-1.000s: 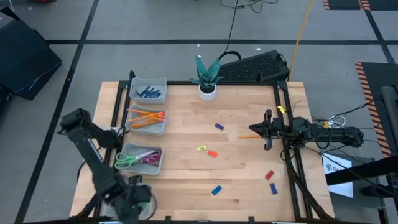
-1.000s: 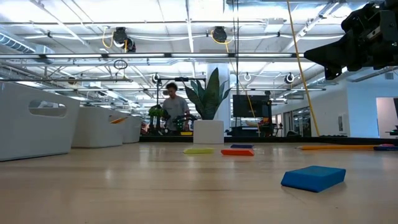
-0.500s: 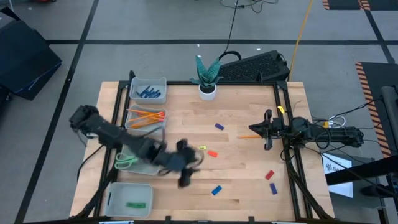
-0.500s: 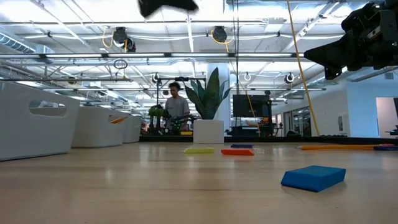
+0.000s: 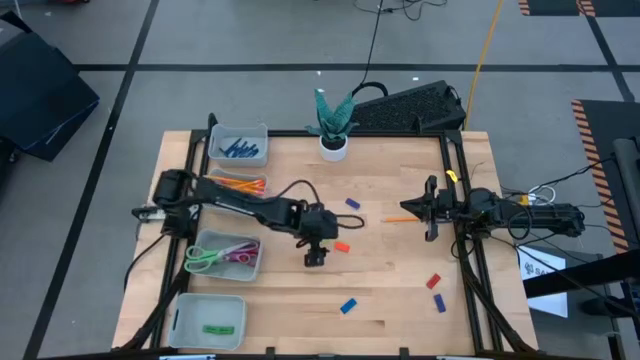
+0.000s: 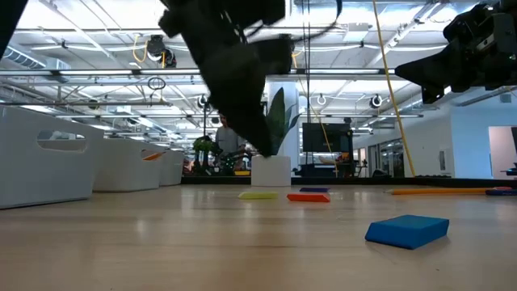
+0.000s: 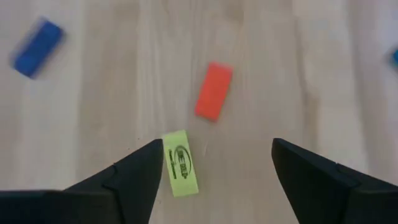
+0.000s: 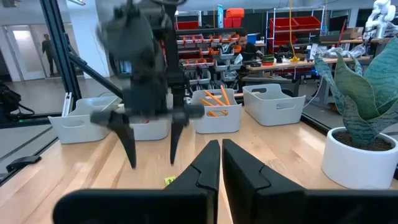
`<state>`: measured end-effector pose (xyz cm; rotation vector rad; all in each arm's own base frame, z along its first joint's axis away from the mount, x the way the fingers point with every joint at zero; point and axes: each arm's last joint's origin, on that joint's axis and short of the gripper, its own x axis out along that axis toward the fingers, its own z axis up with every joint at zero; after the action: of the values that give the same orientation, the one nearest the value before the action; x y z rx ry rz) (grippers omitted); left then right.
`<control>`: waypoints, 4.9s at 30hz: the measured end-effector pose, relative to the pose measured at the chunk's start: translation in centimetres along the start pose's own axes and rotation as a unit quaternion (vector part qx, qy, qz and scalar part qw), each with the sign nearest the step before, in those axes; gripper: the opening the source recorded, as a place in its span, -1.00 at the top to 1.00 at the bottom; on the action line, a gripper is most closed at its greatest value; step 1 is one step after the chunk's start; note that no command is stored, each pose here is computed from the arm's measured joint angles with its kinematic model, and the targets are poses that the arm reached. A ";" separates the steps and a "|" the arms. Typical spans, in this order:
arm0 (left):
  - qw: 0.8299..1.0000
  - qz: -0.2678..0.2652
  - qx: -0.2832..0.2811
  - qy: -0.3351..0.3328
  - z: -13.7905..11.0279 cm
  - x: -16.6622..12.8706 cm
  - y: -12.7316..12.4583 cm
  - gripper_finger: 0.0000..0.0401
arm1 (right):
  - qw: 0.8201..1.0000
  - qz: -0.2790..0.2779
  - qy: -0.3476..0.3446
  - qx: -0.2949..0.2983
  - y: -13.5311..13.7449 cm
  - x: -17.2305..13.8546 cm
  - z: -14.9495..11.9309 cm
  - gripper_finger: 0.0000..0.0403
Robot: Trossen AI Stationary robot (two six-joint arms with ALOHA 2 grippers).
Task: Sort crayons/erasers/pens/pencils in bins
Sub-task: Put the yellow eraser into the bottom, then put the orange eraser into the bottom
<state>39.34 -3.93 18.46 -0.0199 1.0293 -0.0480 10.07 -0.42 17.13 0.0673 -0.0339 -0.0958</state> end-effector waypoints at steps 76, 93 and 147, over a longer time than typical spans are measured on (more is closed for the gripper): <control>0.983 -0.086 -0.131 0.092 -10.7 -20.2 -16.6 0.76 | 1.000 0.000 0.007 0.000 0.0 0.1 -0.1 0.93; 0.982 0.044 0.000 0.185 -21.7 -13.5 -27.1 0.76 | 1.000 0.000 0.006 0.000 0.0 0.1 -0.1 0.93; 0.939 -0.079 -0.087 -0.324 1.1 -16.9 -12.8 0.42 | 1.000 0.000 0.006 -0.001 0.0 0.1 -0.1 0.93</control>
<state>31.18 -15.89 33.94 -0.2641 0.3656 -0.0886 10.15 -0.42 17.03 0.0668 -0.0225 -0.0961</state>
